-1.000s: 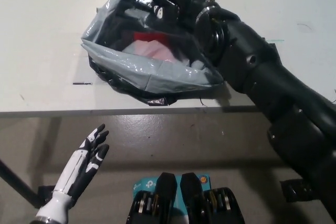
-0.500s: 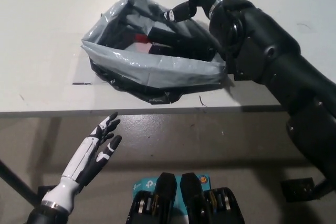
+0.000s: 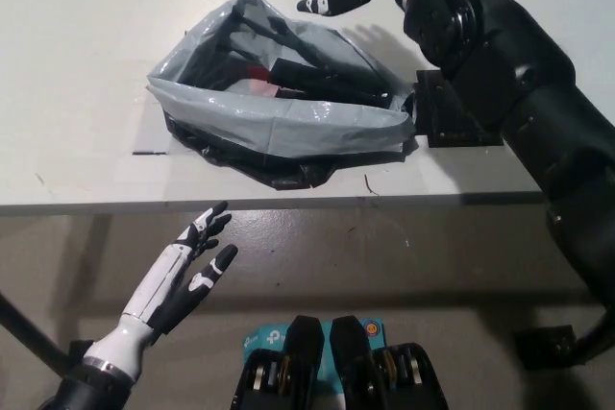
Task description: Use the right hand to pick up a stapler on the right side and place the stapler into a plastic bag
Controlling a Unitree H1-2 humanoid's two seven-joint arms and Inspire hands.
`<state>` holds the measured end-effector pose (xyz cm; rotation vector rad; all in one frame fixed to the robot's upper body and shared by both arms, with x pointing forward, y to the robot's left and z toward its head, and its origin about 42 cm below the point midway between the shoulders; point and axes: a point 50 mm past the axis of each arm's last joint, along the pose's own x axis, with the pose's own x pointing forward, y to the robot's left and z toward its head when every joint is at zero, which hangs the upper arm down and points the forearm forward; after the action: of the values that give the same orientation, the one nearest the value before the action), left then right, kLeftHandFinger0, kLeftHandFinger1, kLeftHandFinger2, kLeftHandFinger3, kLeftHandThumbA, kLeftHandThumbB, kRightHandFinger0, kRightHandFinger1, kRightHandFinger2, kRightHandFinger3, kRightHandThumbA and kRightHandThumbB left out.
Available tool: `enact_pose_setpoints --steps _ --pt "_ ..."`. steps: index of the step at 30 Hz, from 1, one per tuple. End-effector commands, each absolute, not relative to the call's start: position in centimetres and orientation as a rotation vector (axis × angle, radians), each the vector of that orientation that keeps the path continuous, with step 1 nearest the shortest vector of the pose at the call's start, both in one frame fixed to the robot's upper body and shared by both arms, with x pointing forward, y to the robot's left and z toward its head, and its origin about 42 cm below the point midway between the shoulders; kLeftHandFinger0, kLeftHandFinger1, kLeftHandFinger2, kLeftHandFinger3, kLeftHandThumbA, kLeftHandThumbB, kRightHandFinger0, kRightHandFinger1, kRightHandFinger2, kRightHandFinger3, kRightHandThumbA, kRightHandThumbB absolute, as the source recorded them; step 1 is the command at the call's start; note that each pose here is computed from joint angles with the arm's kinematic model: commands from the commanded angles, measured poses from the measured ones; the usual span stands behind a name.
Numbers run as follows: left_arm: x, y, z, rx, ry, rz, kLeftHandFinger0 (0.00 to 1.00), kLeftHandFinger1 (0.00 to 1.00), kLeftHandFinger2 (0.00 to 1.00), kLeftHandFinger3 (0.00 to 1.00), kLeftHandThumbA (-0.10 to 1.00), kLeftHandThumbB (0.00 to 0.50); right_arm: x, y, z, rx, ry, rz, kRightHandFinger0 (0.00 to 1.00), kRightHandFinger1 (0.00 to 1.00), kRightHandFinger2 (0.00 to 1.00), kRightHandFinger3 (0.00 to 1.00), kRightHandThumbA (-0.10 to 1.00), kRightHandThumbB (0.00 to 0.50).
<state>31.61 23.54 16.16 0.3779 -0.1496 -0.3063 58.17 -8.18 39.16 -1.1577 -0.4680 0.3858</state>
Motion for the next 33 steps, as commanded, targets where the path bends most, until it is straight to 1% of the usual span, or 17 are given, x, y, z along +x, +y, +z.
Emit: enact_pose_setpoints --steps 1,5,6,9,12,14,15,19,21,22,24,26,27,29,30,32,33 --pt "31.8 23.9 16.7 0.389 -0.169 -0.3 1.0 1.0 1.0 1.0 0.88 0.044 57.8 -10.8 47.0 -1.051 -0.616 0.33 1.0 1.0 1.0 1.0 0.9 0.425" --pt "32.3 24.2 16.9 0.379 -0.185 -0.264 1.0 1.0 1.0 1.0 0.88 0.064 55.7 -14.8 52.1 -0.934 -0.714 0.263 1.0 1.0 1.0 1.0 0.94 0.411" --pt "32.6 24.3 17.0 0.379 -0.194 -0.258 1.0 1.0 1.0 1.0 0.88 0.059 54.7 -16.1 53.3 -0.897 -0.74 0.241 1.0 1.0 1.0 1.0 0.91 0.389" --pt "33.1 24.5 17.3 0.342 -0.213 -0.258 1.0 1.0 1.0 1.0 0.89 0.047 50.8 -21.3 55.7 -0.784 -0.845 0.199 1.0 1.0 1.0 1.0 0.92 0.403" --pt "33.7 24.7 17.8 0.337 -0.235 -0.241 1.0 1.0 1.0 1.0 0.89 0.051 47.5 -23.9 56.5 -0.753 -0.919 0.173 1.0 1.0 1.0 1.0 0.97 0.418" --pt "34.3 25.0 18.3 0.322 -0.251 -0.232 1.0 1.0 1.0 1.0 0.9 0.064 44.5 -25.7 56.3 -0.707 -1.003 0.133 1.0 1.0 1.0 1.0 0.99 0.394" --pt "34.6 25.2 18.6 0.315 -0.253 -0.231 1.0 1.0 1.0 1.0 0.92 0.073 43.0 -26.2 55.8 -0.676 -1.041 0.122 1.0 1.0 1.0 1.0 0.99 0.363" --pt "36.3 25.2 20.1 0.32 -0.288 -0.217 1.0 1.0 1.0 1.0 0.96 0.087 35.1 -26.8 51.4 -0.568 -1.236 0.071 1.0 1.0 1.0 1.0 1.0 0.338" --pt "36.9 25.2 20.5 0.321 -0.302 -0.207 1.0 1.0 1.0 1.0 0.97 0.098 31.3 -25.6 48.1 -0.494 -1.289 0.116 1.0 1.0 1.0 1.0 1.0 0.336" --pt "37.1 25.1 20.6 0.317 -0.305 -0.202 1.0 1.0 1.0 1.0 0.97 0.111 29.7 -24.8 46.3 -0.429 -1.299 0.152 1.0 1.0 1.0 1.0 0.93 0.328" --pt "37.4 25.3 20.7 0.312 -0.301 -0.191 1.0 1.0 1.0 1.0 0.97 0.144 27.3 -22.8 43.1 -0.339 -1.309 0.189 1.0 1.0 1.0 1.0 0.96 0.372" --pt "37.6 25.4 21.0 0.323 -0.298 -0.184 1.0 1.0 1.0 1.0 0.99 0.157 26.1 -21.2 40.7 -0.307 -1.297 0.222 1.0 1.0 1.0 1.0 0.94 0.364" --pt "37.8 25.5 21.2 0.335 -0.294 -0.174 1.0 1.0 1.0 1.0 1.0 0.163 26.0 -20.3 39.6 -0.305 -1.291 0.236 1.0 1.0 1.0 1.0 0.98 0.342" --pt "37.9 25.7 21.0 0.339 -0.29 -0.175 1.0 1.0 1.0 1.0 1.0 0.146 25.7 -19.1 36.3 -0.26 -1.185 0.294 1.0 1.0 1.0 1.0 0.99 0.332" --pt "37.9 25.7 20.9 0.342 -0.289 -0.178 1.0 1.0 1.0 1.0 1.0 0.138 26.1 -19.0 35.1 -0.282 -1.166 0.279 1.0 1.0 1.0 1.0 1.0 0.318" --pt "37.9 25.6 20.8 0.345 -0.292 -0.177 1.0 1.0 1.0 1.0 1.0 0.142 27.4 -19.4 32.4 -0.327 -1.104 0.249 1.0 1.0 1.0 1.0 1.0 0.25" --pt "37.9 25.5 20.7 0.344 -0.292 -0.174 1.0 1.0 1.0 1.0 1.0 0.147 28.1 -19.8 31.1 -0.319 -1.044 0.229 1.0 1.0 1.0 1.0 1.0 0.265"
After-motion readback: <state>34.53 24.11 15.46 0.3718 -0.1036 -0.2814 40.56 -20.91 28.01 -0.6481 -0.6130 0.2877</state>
